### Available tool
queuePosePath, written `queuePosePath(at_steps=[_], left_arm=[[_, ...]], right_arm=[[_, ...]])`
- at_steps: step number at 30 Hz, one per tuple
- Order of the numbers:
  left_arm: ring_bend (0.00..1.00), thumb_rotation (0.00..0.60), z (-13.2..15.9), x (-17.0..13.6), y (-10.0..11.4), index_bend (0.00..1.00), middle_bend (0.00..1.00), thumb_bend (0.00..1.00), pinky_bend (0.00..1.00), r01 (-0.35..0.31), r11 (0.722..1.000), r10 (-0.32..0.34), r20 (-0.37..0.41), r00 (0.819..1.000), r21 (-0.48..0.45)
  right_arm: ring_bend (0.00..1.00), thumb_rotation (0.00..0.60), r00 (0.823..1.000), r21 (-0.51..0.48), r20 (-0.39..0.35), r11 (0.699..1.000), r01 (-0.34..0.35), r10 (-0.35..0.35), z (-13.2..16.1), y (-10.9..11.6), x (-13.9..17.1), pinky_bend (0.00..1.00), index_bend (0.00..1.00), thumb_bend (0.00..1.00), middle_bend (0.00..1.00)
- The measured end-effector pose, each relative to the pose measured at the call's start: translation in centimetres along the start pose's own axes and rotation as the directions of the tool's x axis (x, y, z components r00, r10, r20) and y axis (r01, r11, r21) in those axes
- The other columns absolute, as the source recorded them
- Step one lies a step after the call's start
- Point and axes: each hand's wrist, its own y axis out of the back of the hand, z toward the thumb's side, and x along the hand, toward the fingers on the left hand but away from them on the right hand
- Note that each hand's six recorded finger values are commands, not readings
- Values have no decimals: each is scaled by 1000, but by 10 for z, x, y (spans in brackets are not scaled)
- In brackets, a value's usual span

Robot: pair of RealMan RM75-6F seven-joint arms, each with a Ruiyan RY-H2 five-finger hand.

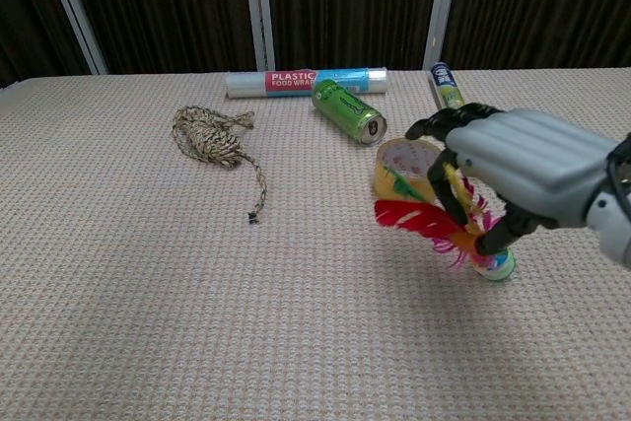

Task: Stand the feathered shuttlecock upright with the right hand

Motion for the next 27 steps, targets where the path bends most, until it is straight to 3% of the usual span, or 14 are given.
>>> queuePosePath(at_steps=[10, 13, 22, 27], left_arm=[[0, 600, 5, -1, -4, 0, 0, 242, 0, -7, 1000, 7, -6, 1000, 27], [0, 600, 7, -2, -4, 0, 0, 245, 0, -7, 1000, 8, -7, 1000, 28], [0, 600, 8, -2, -4, 0, 0, 242, 0, -2, 1000, 2, 2, 1000, 19], [0, 600, 9, -5, 0, 0, 0, 243, 0, -9, 1000, 9, 20, 1000, 3]], right_arm=[[0, 600, 993, 40, 111, 998, 42, -46, -70, 38, 21, 0, 631, 248, 79], [0, 600, 989, 36, 137, 998, 46, -50, -82, 43, 31, 0, 572, 248, 56], [0, 600, 980, 22, 183, 997, 73, -76, -92, 60, 65, 0, 44, 228, 0], [0, 600, 972, 37, 209, 994, 98, -104, -92, 76, 90, 0, 0, 196, 0]])
